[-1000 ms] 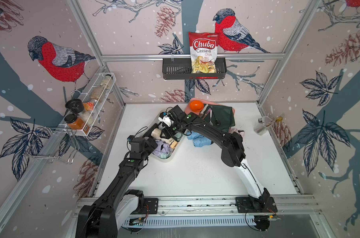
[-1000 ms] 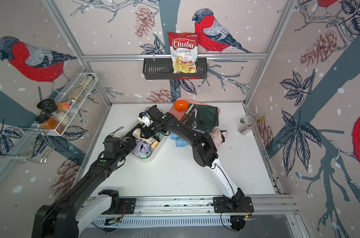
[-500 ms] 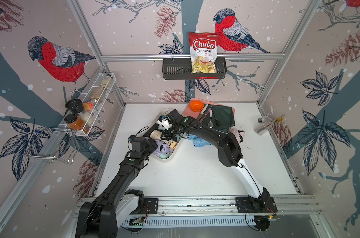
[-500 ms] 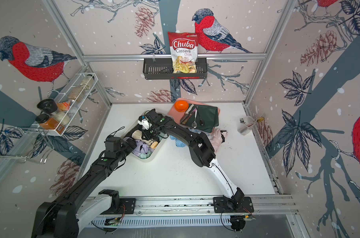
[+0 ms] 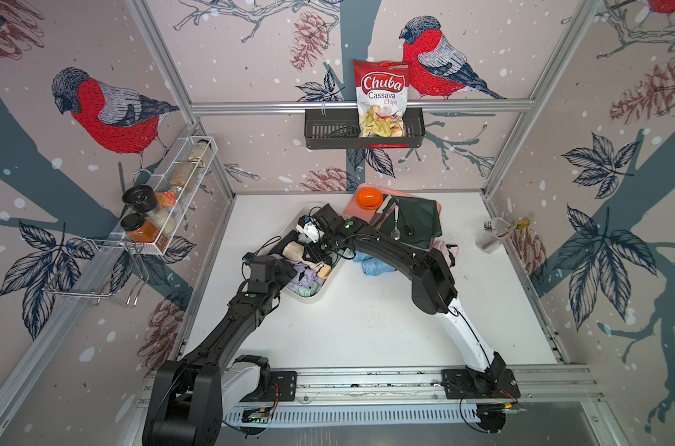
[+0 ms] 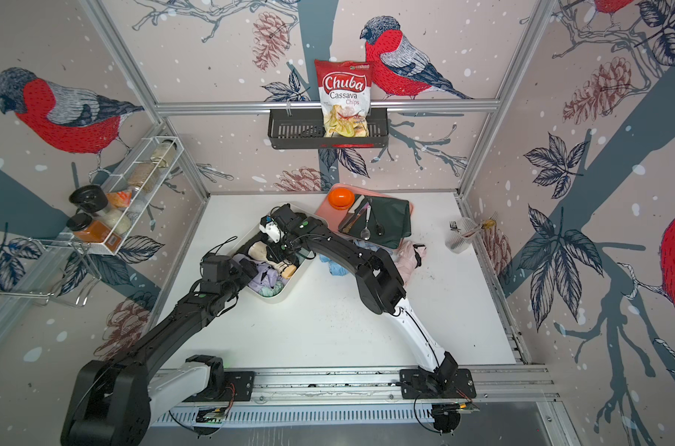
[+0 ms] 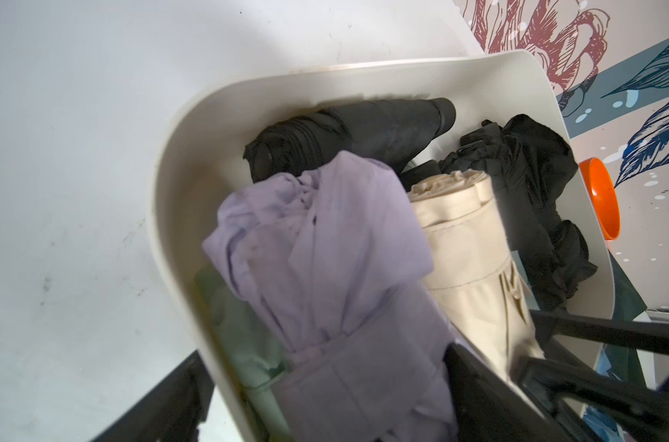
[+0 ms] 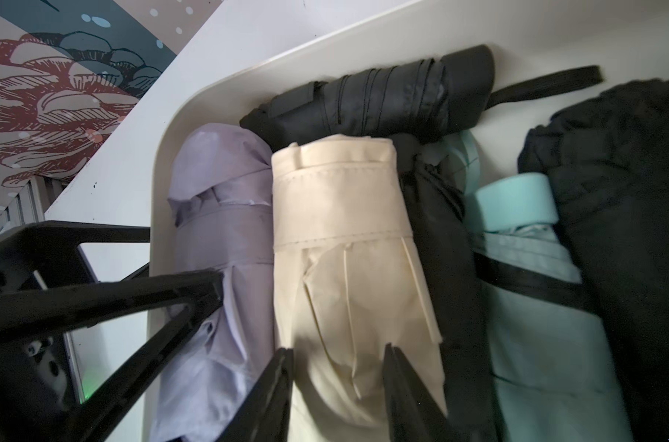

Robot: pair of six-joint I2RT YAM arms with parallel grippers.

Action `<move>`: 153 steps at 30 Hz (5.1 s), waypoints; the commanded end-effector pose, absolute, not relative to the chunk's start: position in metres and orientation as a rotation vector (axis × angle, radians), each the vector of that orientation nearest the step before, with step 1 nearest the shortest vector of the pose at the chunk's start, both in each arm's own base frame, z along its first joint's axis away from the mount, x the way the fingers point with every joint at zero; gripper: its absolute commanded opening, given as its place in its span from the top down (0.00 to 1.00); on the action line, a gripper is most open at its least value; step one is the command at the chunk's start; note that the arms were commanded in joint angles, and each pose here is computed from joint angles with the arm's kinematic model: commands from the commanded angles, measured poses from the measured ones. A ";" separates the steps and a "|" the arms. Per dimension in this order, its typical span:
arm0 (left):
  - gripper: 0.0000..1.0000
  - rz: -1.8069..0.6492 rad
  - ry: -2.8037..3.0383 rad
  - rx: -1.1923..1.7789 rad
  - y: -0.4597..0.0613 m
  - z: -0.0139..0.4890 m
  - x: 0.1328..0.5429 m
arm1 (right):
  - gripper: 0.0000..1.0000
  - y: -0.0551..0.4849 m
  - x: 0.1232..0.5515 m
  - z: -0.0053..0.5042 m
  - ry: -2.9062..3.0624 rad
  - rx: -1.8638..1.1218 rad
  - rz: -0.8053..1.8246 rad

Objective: Put the umbrella into the storage box
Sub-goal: Adjust the umbrella in the storage box, then pick up the umbrella from the center of the board, then place the umbrella in the storage box.

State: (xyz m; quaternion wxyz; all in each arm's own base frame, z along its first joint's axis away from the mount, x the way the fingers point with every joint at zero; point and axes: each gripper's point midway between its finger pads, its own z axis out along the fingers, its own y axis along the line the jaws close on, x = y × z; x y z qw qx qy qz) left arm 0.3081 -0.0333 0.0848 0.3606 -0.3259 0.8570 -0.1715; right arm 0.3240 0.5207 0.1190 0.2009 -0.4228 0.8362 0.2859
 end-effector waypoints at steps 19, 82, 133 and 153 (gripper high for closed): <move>0.01 -0.478 2.087 -0.784 -0.031 0.142 0.298 | 0.36 0.283 0.380 0.178 2.419 -0.152 0.505; 0.01 -0.401 1.990 -0.811 -0.014 0.138 0.301 | 0.77 0.042 0.375 0.119 2.418 0.266 0.306; 0.01 -0.467 2.041 -0.683 -0.034 0.136 0.313 | 0.75 0.494 0.375 0.141 1.914 -1.470 1.108; 0.01 -0.471 2.052 -0.689 -0.035 0.133 0.315 | 0.62 0.503 0.369 0.082 2.080 -1.457 1.081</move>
